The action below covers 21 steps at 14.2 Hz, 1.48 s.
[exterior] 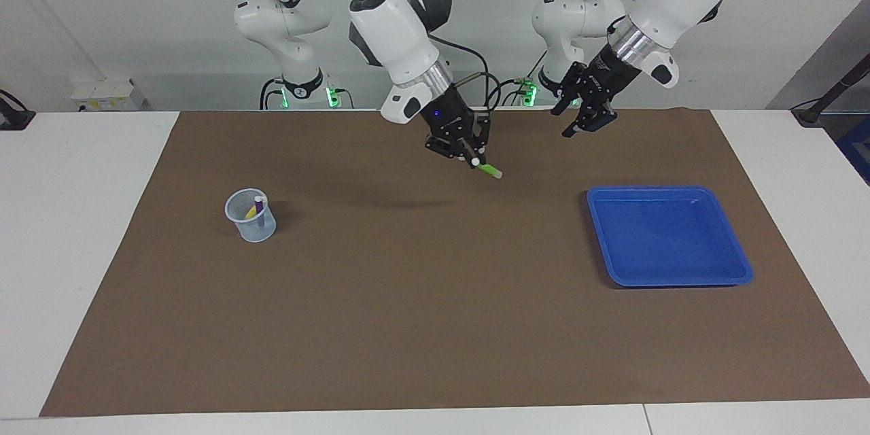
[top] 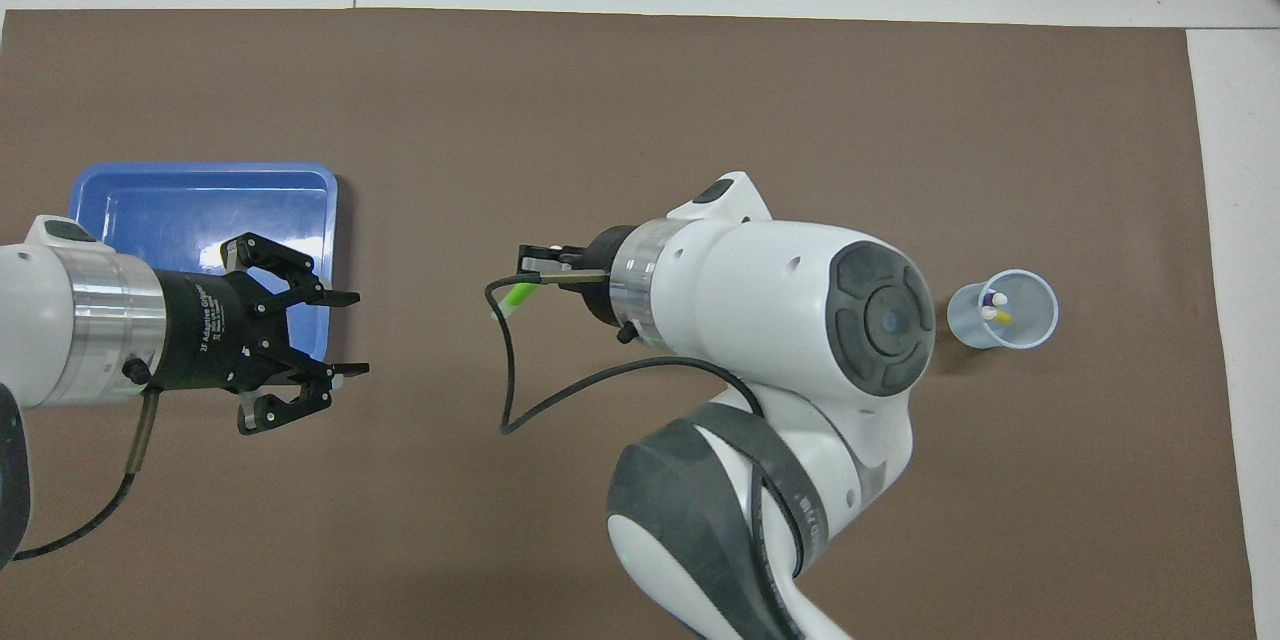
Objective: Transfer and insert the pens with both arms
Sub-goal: 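Open the left gripper while the right gripper pulls the pen away, then move the green pen over the white cup with the right gripper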
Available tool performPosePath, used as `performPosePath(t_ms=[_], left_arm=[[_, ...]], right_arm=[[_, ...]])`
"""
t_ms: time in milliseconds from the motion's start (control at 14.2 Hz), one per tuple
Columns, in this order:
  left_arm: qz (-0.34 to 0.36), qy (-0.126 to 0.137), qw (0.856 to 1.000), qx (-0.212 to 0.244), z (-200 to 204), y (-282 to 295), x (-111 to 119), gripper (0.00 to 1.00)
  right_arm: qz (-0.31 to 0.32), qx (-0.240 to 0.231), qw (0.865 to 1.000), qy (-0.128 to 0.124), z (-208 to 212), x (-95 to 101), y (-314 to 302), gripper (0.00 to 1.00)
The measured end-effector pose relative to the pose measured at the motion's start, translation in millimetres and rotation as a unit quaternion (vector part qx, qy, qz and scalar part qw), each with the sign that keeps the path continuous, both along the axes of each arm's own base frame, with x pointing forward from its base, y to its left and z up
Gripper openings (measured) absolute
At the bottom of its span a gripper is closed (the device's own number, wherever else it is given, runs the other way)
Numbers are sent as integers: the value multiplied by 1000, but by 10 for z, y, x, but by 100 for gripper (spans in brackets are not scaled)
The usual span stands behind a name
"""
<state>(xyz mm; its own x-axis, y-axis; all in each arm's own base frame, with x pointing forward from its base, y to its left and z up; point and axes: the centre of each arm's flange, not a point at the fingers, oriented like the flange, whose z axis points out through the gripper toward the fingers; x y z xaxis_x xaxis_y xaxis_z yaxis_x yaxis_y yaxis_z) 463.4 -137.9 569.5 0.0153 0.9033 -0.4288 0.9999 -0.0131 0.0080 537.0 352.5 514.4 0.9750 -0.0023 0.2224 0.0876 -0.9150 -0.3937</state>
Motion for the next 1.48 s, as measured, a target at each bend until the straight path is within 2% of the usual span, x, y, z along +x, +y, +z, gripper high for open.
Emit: performPosePath(t_ms=[70,211,493,704,915,1055,1266,1478], left_arm=[[-59,-10,998,0,-18,4,-42,60],[-166,-35,985,-4,-41,122,-113,63],[-310,-80,947,-15,-80,662,-179,60],[-423,-95,901,12,-136,942,-233,60],[-524,-110,844,43,-163,1203,-249,60],[-577,-128,805,54,-158,1451,-241,60],[-620,-151,765,89,-59,1828,-194,61],[-635,-155,745,130,112,1888,-52,89]], right_arm=[[33,-41,999,-4,-45,50,-158,18],[91,-114,989,-3,-110,129,-482,18],[168,-203,965,13,55,187,-1163,18],[225,-260,939,14,308,228,-1882,18],[273,-303,913,10,319,353,-2598,18],[295,-314,902,-1,147,409,-2922,18],[303,-319,898,-9,-218,350,-3112,18],[308,-320,896,-6,-437,232,-3087,18]])
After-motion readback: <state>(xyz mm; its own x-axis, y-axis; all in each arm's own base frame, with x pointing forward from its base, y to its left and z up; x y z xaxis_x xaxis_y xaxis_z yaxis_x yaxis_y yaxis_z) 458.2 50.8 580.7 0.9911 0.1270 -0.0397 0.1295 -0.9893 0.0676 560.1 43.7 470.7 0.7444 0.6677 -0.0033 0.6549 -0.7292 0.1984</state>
